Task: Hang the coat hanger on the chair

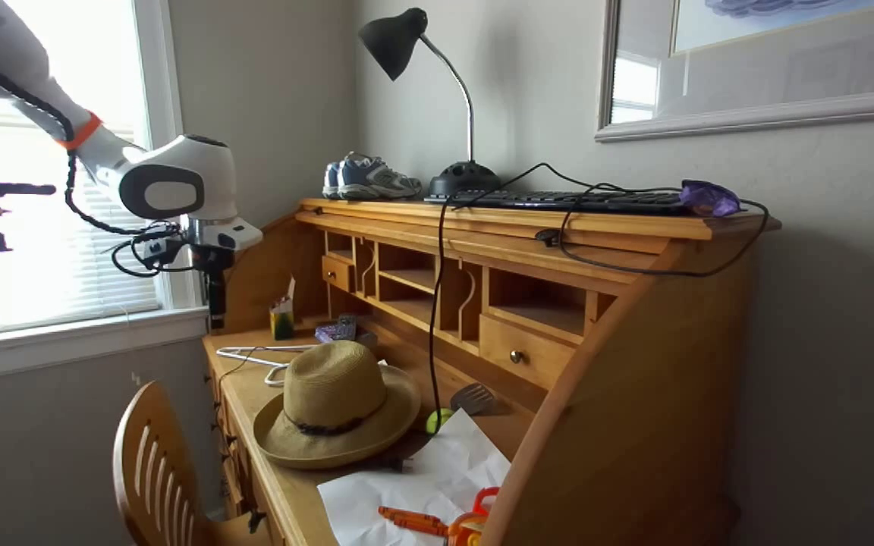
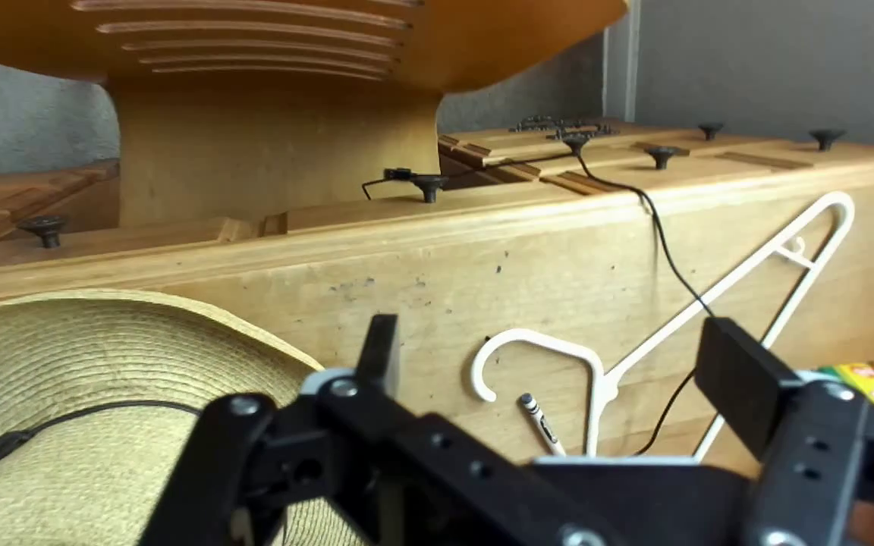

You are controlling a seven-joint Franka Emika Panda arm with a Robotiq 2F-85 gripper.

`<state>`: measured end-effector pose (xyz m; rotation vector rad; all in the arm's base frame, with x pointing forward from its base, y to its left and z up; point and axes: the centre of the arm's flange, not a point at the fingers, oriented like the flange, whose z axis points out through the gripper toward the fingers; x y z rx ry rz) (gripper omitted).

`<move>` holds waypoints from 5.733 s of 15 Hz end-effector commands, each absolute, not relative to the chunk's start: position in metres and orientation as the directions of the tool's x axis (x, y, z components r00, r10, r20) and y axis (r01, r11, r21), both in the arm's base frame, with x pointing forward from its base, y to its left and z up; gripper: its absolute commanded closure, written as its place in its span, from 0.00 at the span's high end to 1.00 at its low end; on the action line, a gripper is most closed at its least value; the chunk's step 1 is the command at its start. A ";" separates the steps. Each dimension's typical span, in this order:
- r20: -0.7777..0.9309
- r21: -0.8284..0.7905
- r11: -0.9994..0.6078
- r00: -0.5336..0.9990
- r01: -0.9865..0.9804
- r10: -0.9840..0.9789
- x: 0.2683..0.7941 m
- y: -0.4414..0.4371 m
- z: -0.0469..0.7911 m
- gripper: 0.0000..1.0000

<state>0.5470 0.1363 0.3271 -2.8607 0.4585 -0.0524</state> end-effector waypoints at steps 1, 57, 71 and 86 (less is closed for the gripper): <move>0.008 -0.305 -0.852 0.894 -0.425 -0.449 0.590 0.149 0.287 1.00; 0.025 -0.051 -0.803 0.803 -0.594 -0.596 0.680 0.181 0.150 0.00; -0.110 -0.125 -0.844 0.853 -0.521 -0.510 0.662 0.198 0.198 0.03; -0.057 -0.309 -0.855 0.906 -0.416 -0.420 0.677 0.220 0.147 0.03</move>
